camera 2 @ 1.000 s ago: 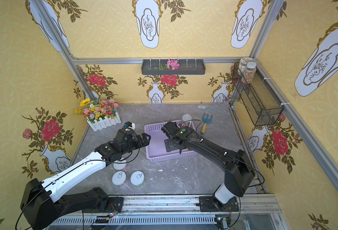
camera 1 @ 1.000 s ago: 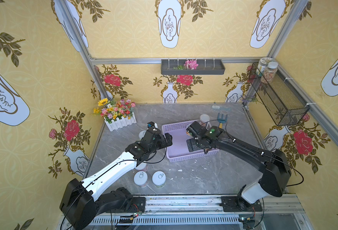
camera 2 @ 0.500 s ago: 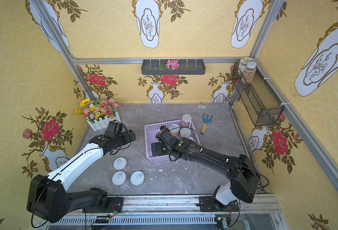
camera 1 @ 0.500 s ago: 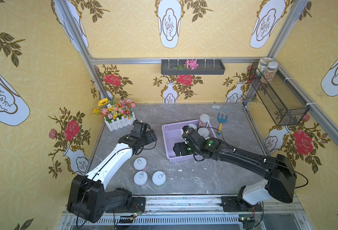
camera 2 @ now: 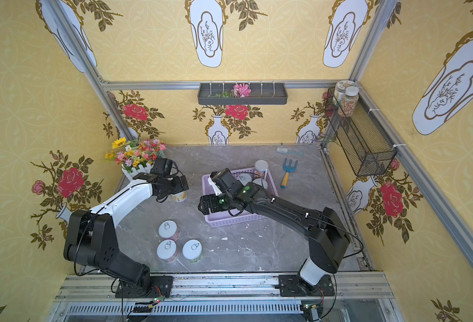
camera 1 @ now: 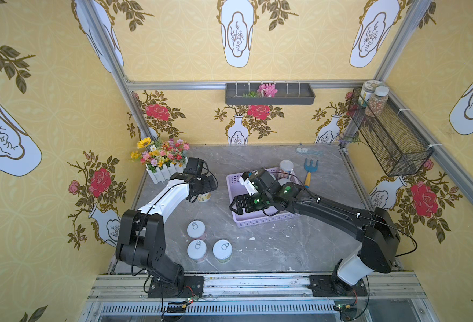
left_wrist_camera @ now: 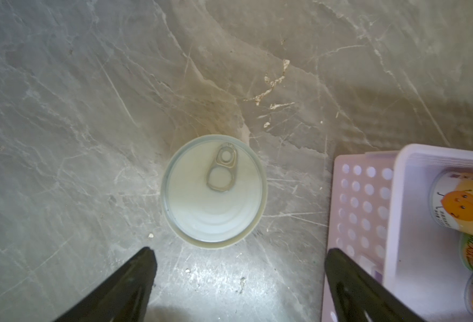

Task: Put the canned food in the basket
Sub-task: Pick up the canned food from the center of the board.

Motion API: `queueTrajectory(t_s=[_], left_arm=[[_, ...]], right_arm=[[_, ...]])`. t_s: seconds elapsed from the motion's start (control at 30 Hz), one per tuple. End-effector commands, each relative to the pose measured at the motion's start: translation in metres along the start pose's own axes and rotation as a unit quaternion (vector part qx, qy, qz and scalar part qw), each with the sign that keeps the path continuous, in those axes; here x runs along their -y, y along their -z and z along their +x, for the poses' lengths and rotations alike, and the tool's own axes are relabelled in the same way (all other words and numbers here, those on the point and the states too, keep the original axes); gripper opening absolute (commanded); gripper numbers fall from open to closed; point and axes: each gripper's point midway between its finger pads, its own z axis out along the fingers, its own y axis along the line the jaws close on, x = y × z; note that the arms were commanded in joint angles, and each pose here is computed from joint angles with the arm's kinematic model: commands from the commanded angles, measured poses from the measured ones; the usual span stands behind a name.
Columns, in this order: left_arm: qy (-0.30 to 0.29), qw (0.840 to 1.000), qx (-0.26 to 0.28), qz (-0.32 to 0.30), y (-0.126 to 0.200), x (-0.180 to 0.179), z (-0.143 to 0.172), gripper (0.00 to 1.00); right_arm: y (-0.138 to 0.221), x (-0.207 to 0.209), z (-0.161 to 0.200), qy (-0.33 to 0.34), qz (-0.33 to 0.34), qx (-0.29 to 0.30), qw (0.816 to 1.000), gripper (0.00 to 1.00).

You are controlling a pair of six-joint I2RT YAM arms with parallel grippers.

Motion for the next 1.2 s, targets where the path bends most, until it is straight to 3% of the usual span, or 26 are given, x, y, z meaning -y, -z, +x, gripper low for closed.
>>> queueTrajectory(t_s=[0.0,0.73,1.17], left_arm=[[-0.019,0.999,-0.020,-0.020,-0.008,-0.009,0.000,1.00],[-0.053,0.994,-0.073,-0.070,-0.043,-0.020,-0.006,0.98],[-0.055,0.993,-0.085,-0.063,-0.052,-0.016,-0.006,0.88]], right_arm=[[0.006,0.003,0.002,0.005,0.002,-0.011,1.000,0.97],[0.007,0.012,0.013,0.001,0.017,-0.023,1.000,0.97],[0.010,0.013,0.015,-0.001,0.018,-0.021,1.000,0.97]])
